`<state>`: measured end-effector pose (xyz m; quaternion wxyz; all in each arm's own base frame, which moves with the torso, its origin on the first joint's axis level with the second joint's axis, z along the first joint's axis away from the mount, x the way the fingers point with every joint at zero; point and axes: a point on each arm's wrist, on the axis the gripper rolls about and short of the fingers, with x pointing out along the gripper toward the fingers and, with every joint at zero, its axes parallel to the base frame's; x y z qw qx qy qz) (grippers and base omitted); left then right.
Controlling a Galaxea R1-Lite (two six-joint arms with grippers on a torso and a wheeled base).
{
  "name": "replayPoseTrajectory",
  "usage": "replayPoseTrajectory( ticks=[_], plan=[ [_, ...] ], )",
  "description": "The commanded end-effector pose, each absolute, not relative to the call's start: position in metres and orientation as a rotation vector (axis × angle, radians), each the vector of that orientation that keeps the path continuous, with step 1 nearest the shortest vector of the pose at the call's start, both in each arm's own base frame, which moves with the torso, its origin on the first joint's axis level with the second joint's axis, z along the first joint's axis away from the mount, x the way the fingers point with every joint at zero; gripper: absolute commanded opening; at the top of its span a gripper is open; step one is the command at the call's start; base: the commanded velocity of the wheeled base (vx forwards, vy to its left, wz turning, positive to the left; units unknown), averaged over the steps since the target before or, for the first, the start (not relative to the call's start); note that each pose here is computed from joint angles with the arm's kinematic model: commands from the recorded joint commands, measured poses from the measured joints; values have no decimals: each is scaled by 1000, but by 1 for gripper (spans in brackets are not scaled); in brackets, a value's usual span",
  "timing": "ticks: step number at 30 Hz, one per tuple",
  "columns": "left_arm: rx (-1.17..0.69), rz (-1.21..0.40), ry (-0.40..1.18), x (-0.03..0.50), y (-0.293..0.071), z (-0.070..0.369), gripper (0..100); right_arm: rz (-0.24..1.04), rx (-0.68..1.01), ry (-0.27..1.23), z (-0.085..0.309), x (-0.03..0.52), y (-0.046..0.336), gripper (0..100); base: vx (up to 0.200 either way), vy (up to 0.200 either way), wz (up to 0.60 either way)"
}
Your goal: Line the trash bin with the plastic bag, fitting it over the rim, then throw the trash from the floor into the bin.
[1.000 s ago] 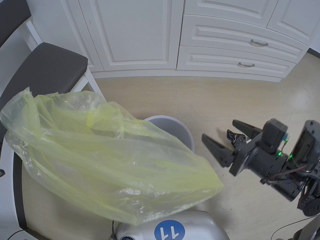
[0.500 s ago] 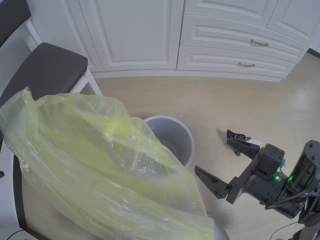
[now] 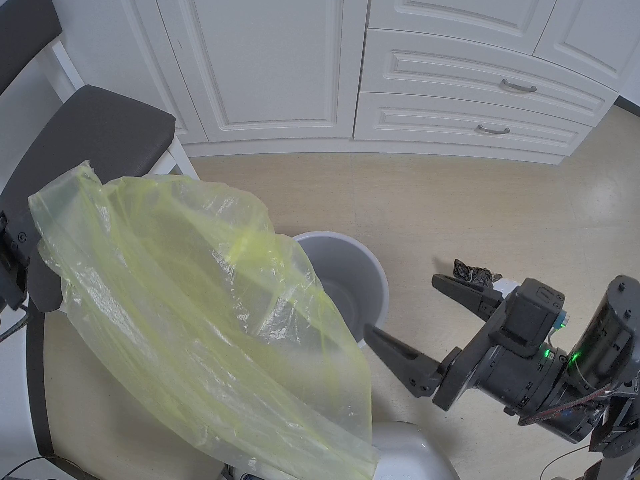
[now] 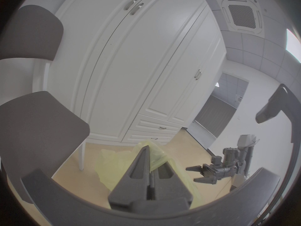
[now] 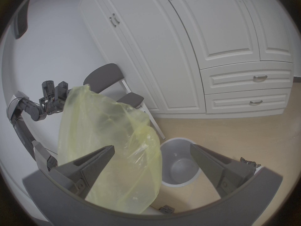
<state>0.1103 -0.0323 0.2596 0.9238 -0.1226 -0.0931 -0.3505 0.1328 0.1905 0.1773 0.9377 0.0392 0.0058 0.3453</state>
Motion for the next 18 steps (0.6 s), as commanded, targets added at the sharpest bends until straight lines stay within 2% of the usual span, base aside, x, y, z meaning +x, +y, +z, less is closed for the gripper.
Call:
replayPoseTrajectory(
  ticks=[1,18],
  plan=[
    [-264,-679,-173,123,-34,262,0,718,63,44,168,133,199,100,0,0,0],
    [-380,-573,-236,132,-50,287,0,802,48,154,143,119,221,100,0,0,0]
  ],
)
